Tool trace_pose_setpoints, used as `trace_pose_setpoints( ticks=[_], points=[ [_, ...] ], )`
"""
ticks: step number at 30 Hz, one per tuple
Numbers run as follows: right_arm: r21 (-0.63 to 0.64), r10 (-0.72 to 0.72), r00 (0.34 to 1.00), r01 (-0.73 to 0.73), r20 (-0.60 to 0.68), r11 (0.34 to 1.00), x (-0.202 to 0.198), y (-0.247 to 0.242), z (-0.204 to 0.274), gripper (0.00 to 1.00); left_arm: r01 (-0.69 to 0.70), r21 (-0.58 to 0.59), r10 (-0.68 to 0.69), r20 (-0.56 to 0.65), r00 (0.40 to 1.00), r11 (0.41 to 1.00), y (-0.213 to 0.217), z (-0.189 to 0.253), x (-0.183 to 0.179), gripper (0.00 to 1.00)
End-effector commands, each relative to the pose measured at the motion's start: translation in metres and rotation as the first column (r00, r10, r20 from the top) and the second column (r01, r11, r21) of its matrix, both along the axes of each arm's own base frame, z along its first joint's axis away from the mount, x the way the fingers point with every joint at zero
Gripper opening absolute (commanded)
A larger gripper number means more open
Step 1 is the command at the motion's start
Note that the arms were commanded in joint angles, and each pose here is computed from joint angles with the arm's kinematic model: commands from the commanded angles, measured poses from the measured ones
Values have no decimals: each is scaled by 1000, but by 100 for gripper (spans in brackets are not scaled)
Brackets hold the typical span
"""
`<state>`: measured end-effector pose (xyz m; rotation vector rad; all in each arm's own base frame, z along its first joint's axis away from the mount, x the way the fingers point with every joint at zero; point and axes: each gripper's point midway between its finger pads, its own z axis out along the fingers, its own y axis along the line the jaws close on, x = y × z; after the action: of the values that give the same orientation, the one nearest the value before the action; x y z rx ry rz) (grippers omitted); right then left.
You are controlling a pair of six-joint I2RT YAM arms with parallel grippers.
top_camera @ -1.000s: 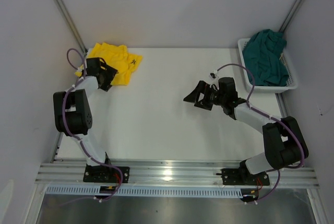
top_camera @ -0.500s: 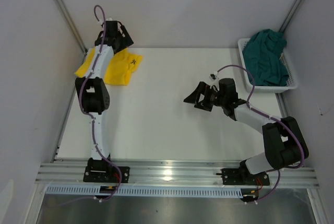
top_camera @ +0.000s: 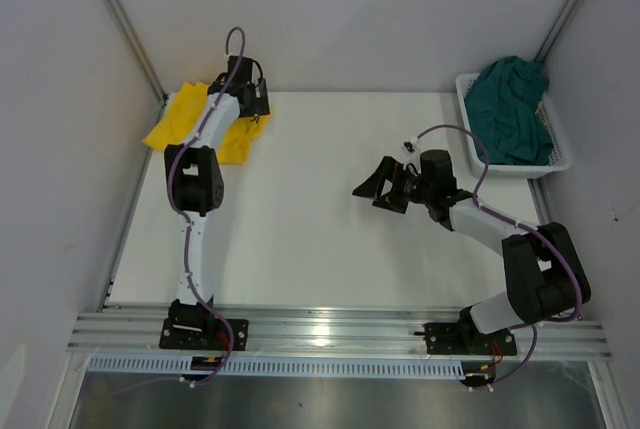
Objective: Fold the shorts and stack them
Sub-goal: Neatly place the folded shorts to the corner
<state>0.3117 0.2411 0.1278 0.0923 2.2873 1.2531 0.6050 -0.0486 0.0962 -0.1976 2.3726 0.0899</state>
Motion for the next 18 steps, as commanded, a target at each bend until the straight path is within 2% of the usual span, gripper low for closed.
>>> trace_pose_setpoints(
  ticks=[1, 9, 11, 13, 18],
  points=[
    [33, 7, 999, -9, 45, 999, 10, 5, 13, 100, 97, 89, -98, 12, 995, 991, -5, 1, 7, 92],
    [35, 9, 999, -10, 32, 999, 10, 6, 8, 100, 174, 139, -170, -45, 984, 975, -7, -16, 7, 93],
    [37, 9, 999, -10, 31, 999, 11, 6, 8, 99, 233, 197, -222, -77, 972, 952, -9, -21, 5, 93],
    [39, 14, 1000, -15, 26, 999, 11, 7, 6, 99, 235, 261, -216, -98, 971, 936, -3, -22, 4, 93],
    [45, 18, 1000, -19, 15, 999, 12, 8, 4, 99, 229, 323, -199, -124, 972, 918, 5, -30, 4, 93]
  ],
)
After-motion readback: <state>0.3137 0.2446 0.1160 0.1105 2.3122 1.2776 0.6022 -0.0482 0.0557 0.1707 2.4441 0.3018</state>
